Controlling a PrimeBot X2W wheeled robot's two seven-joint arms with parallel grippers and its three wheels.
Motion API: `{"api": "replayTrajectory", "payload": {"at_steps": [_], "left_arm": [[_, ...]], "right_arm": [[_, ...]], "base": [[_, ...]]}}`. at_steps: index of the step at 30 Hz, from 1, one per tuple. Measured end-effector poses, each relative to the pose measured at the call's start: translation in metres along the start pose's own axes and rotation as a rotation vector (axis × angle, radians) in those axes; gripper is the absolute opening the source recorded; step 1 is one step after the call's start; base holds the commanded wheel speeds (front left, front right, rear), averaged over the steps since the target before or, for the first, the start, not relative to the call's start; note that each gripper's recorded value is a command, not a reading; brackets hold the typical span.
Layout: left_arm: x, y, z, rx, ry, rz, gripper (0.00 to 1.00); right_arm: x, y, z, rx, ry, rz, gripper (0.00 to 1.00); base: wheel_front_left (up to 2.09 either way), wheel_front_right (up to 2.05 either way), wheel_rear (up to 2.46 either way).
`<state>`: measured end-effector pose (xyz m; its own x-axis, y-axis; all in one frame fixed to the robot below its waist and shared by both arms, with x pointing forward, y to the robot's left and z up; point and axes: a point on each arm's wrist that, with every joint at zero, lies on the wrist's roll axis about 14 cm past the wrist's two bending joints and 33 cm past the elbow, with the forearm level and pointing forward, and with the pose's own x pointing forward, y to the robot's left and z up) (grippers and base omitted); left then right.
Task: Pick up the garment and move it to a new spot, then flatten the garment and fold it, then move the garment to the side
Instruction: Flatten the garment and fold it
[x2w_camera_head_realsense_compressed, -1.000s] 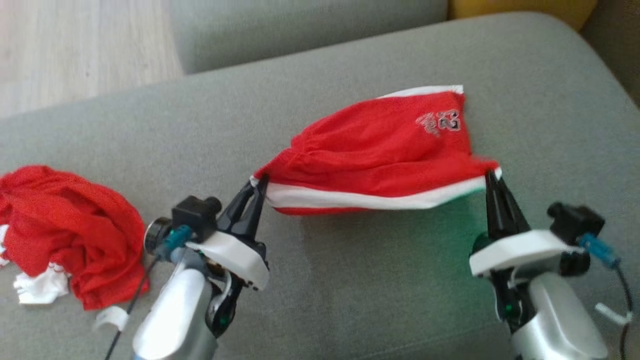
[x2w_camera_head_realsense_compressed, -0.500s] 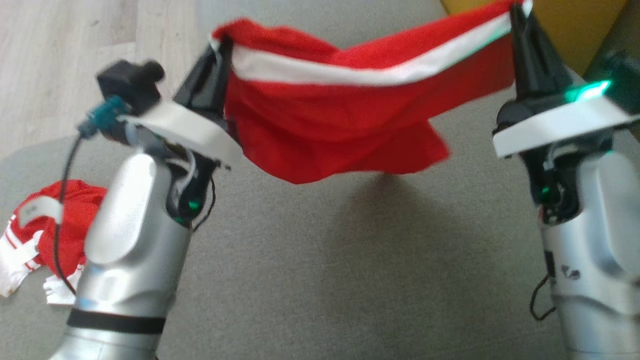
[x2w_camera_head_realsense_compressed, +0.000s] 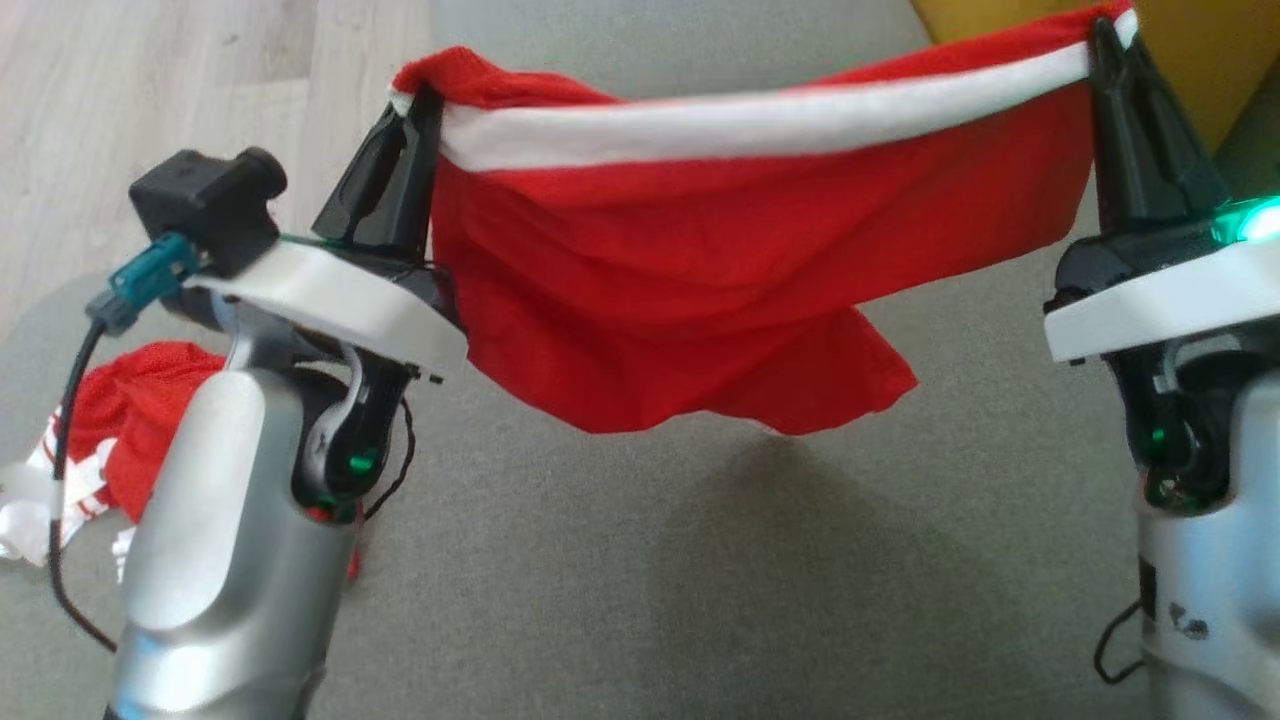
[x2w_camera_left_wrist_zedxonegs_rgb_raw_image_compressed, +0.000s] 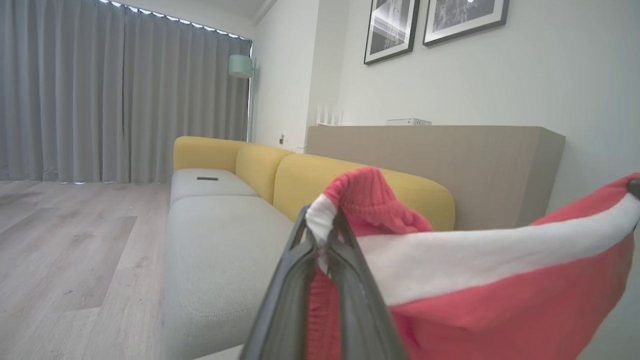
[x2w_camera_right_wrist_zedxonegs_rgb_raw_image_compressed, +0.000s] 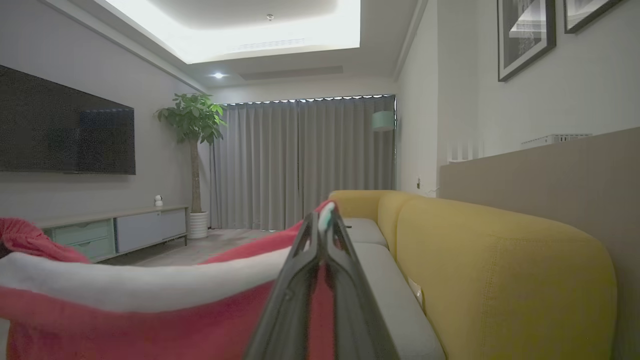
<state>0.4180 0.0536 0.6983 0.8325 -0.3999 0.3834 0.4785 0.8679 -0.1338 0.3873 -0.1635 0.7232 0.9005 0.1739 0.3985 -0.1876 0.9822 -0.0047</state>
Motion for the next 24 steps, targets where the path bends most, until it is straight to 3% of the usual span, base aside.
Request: {"api": "replayTrajectory", "payload": {"at_steps": [8,15,20,24], "left_arm": [[0.026,0.016,-0.024,0.010,0.081,0.001,0.00],[0.116,0.049,-0.032,0.089,0.050,-0.034,0.00],[0.171,0.081,-0.048,0.075,-0.003,0.000,0.00],[0.192,0.102,-0.072,0.058,-0.022,0.032,0.00]], "right_arm": [[0.028,-0.012,-0.029,-0.020,0.078,-0.010,0.00],[0.112,-0.046,-0.060,-0.066,0.072,-0.023,0.00],[0.175,-0.066,-0.067,-0.095,-0.017,-0.044,0.00],[0.200,-0.077,-0.087,-0.116,-0.045,-0.064,0.00]], "base": [[0.00,0.00,0.00],[0.00,0.00,0.00],[0.00,0.00,0.00],[0.00,0.00,0.00]]}}
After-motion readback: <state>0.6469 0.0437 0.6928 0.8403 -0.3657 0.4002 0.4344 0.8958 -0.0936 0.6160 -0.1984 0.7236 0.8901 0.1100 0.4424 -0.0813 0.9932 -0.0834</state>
